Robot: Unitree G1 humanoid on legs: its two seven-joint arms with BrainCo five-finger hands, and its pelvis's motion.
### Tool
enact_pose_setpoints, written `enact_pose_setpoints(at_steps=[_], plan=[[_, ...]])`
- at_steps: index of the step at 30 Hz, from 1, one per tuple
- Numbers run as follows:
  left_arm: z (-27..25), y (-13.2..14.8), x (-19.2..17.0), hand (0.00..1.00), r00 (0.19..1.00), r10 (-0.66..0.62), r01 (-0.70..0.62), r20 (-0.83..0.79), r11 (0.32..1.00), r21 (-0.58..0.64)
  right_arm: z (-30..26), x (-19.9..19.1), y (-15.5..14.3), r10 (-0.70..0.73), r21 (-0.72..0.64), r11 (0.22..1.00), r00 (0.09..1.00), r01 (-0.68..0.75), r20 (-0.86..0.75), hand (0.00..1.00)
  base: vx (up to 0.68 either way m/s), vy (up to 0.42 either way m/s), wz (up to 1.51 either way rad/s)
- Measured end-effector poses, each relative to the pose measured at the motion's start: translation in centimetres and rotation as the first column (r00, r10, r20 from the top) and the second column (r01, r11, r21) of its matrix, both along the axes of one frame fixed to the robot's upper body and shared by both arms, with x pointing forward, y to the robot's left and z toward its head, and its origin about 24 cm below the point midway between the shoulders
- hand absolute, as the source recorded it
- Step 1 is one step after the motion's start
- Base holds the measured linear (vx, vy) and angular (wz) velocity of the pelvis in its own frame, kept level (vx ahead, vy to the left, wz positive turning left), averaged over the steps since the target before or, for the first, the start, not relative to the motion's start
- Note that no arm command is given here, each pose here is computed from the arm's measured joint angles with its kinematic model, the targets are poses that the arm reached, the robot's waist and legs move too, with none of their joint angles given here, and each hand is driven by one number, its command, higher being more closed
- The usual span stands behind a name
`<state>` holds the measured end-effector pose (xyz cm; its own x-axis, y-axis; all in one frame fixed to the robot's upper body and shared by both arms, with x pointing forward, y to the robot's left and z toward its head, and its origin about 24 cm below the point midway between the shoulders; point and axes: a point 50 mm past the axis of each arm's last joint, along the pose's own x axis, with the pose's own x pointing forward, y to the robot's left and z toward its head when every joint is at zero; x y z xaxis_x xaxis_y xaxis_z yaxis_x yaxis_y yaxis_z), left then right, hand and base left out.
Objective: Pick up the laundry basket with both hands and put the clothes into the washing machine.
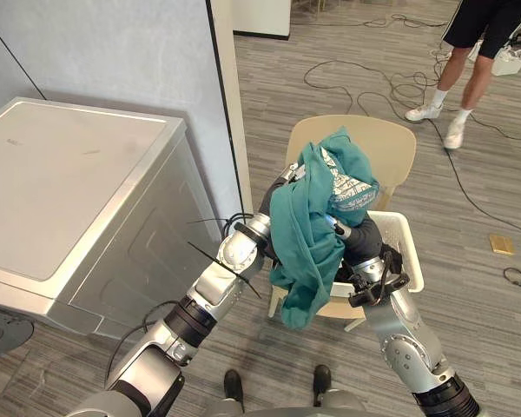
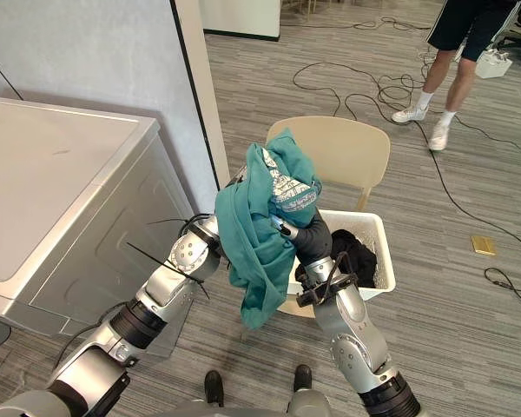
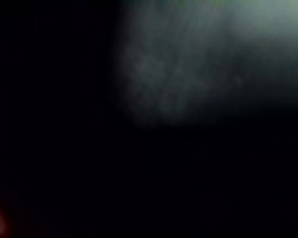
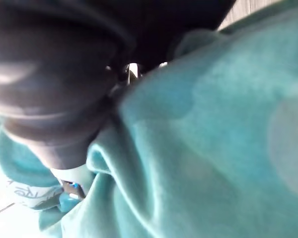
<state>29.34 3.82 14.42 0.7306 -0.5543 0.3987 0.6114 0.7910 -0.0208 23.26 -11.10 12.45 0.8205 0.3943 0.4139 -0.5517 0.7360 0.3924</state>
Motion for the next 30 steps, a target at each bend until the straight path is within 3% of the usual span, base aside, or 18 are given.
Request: enact_pose_setpoints(at_steps=[1,2,12,20,30], plan=[[0.1,0.1,0.1,1.0,1.0,0.016,-0.016,0.005,1.0,0.001,-0.1,-0.1,0.2,0.009,-0.003,1.0,1.0,-0.009,-0.002,1.0,0.0,0.0,0.0],[0.1,0.1,0.1,1.0,1.0,0.027,-0.027,0.011,1.0,0.006,-0.2,-0.2,0.4,0.019,-0.003,1.0,1.0,-0.019,-0.006,0.0,0.0,0.0,0.0],[-0.8,0.4,0.5,1.0,0.989,0.15,-0.151,0.008,0.988,0.031,-0.9,0.1,0.3,-0.04,-0.04,0.998,0.999,0.039,-0.036,0.0,0.01,0.0,0.0],[-2.3,1.0,0.1,1.0,0.968,0.228,-0.234,-0.101,0.971,-0.049,-1.5,0.2,-0.4,-0.161,-0.038,0.987,0.985,0.159,-0.064,0.0,0.01,0.0,0.0],[-2.9,4.0,0.8,1.0,0.914,0.348,-0.38,-0.209,0.914,-0.141,-1.1,0.6,-2.3,-0.302,-0.008,0.953,0.951,0.303,-0.063,0.0,0.0,0.0,0.0]])
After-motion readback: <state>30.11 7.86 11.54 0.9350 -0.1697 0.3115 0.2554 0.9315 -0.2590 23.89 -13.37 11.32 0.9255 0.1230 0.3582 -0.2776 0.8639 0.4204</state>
